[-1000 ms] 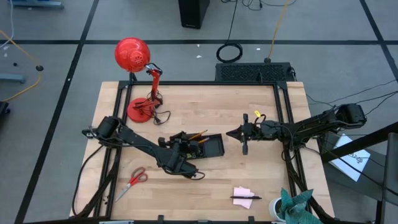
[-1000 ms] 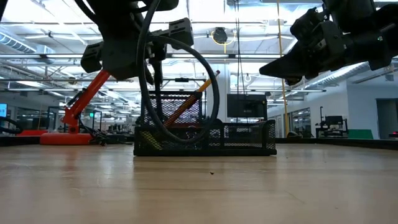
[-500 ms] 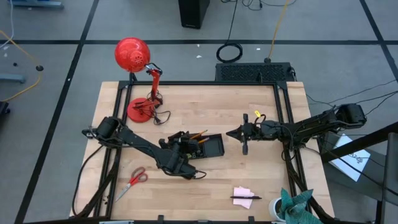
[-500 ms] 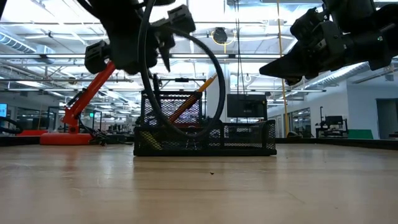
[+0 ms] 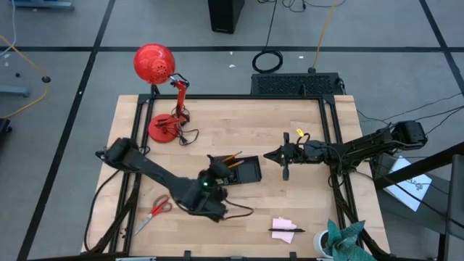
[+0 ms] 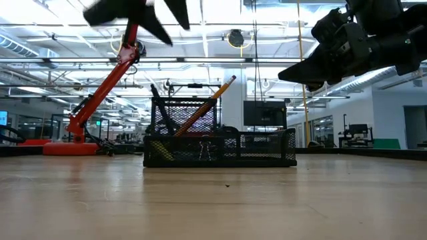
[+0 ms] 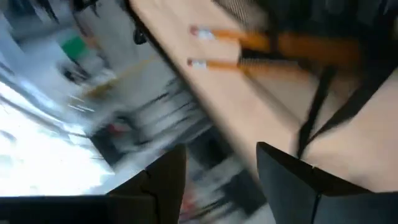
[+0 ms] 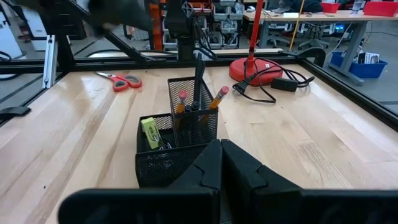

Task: Pick and place office supplies into organizer
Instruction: Put the left pen into the desk organizer

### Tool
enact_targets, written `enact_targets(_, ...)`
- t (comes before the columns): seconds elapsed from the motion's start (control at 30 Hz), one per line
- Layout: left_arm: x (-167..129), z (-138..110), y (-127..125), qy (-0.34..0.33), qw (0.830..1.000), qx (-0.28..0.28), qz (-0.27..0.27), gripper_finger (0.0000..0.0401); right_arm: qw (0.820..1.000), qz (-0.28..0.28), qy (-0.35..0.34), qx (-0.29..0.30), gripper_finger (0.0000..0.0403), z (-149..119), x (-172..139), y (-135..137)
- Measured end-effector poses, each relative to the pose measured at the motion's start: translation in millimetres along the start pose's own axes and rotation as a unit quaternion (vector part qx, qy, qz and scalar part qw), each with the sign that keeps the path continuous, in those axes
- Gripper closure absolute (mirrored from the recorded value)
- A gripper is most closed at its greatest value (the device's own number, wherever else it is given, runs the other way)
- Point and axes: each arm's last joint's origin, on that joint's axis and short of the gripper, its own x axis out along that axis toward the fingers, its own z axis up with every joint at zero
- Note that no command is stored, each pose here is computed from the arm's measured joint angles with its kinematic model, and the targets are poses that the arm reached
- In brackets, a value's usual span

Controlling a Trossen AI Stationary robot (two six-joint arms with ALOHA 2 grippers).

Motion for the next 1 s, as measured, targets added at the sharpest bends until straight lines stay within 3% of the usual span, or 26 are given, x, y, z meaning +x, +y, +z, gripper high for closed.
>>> enact_targets(0.1,-14,-14,12,-0.053,0.977,-0.195,-0.068,0.0211,1.000,0.000,0.000,0.000,0.0403,0,0,0)
enact_targets(0.2,-25,-24,19,-0.103,0.925,-0.347,-0.113,0.0220,1.000,0.000,0.002,0.000,0.0403,0,0,0)
enact_targets(0.33,-34,-29,8,-0.152,0.869,-0.454,-0.127,0.0232,1.000,0.001,0.001,0.004,0.0403,0,0,0)
enact_targets(0.43,-35,-32,-6,-0.192,0.813,-0.543,-0.086,0.0240,1.000,0.014,0.001,0.004,0.0402,0,0,1)
enact_targets(0.5,-34,-32,-21,-0.227,0.779,-0.581,-0.065,0.0244,1.000,0.024,0.001,0.003,0.0401,0,0,1)
enact_targets(0.63,-18,-36,-58,-0.273,0.727,-0.628,-0.055,0.0247,1.000,0.026,0.001,0.002,0.0399,0,0,2)
enact_targets(0.8,5,-54,-96,-0.286,0.652,-0.702,0.017,0.0240,1.000,0.026,0.001,-0.003,0.0399,0,0,2)
enact_targets(0.9,18,-66,-111,-0.286,0.598,-0.748,0.037,0.0231,1.000,0.026,0.001,-0.004,0.0399,0,0,2)
enact_targets(1.0,32,-75,-125,-0.281,0.567,-0.773,0.036,0.0218,1.000,0.026,0.001,-0.004,0.0399,0,0,2)
